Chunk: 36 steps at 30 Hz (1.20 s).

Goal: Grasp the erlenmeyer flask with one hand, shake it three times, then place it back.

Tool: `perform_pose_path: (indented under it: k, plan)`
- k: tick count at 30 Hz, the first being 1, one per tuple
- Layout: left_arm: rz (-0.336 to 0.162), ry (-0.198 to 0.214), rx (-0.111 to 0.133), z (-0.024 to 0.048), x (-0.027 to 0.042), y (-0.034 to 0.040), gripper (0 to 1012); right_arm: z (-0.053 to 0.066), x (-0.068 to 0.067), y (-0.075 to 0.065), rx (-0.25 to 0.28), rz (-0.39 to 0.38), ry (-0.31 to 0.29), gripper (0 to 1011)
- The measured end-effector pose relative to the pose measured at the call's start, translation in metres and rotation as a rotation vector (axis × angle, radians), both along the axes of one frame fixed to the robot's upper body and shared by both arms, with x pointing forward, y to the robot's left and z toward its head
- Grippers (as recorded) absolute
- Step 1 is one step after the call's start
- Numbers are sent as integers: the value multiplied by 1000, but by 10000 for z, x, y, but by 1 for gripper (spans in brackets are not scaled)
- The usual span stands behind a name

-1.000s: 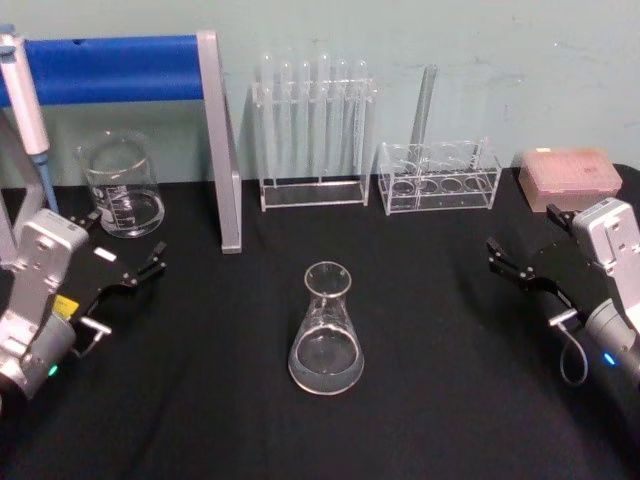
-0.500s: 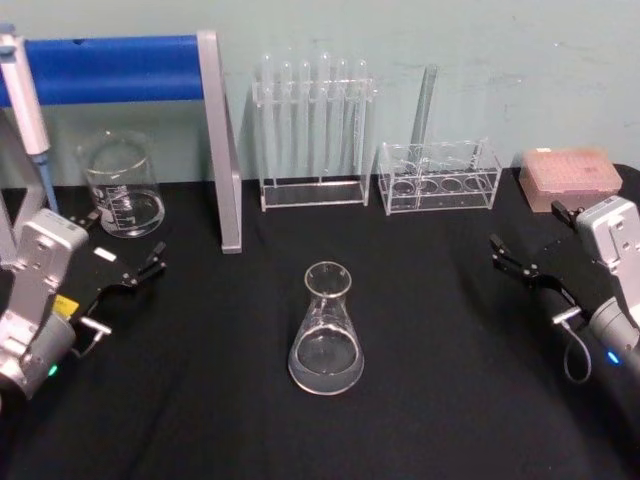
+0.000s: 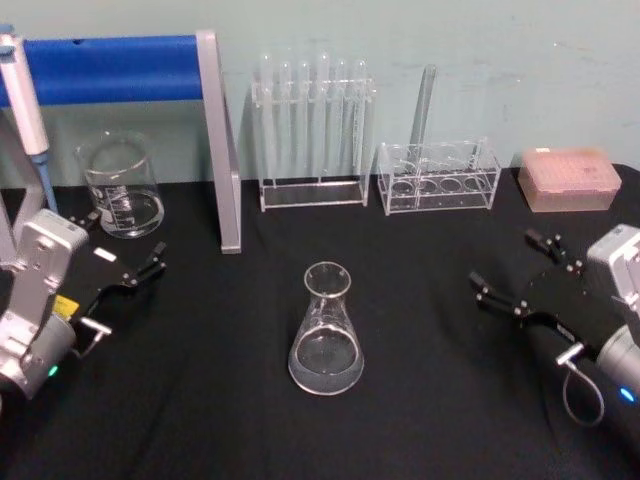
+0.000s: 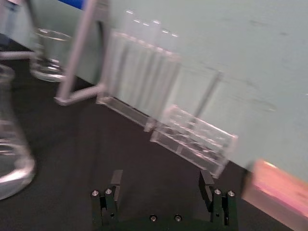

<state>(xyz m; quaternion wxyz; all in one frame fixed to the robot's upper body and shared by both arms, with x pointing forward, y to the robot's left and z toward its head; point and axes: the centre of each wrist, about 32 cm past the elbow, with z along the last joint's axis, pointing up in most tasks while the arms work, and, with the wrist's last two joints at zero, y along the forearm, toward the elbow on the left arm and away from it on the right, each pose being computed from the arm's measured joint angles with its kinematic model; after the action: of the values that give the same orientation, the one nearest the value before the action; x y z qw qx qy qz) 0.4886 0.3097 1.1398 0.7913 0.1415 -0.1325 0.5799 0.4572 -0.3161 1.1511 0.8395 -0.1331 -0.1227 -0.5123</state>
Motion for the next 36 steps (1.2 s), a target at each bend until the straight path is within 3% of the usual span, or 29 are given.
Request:
perform_pose_path:
  k: [5,14,25,36]
  plan:
    - [0,0,0,0,0,0,1001,10,-159,-16,28,127,37,1000]
    - [0,0,0,0,0,0,1001,5,-225,1,66,273,72,1000]
    - [0,0,0,0,0,0,1001,-11,-106,131,127,426,107,1000]
    - [0,0,0,0,0,0,1001,1,119,438,202,527,134,1000]
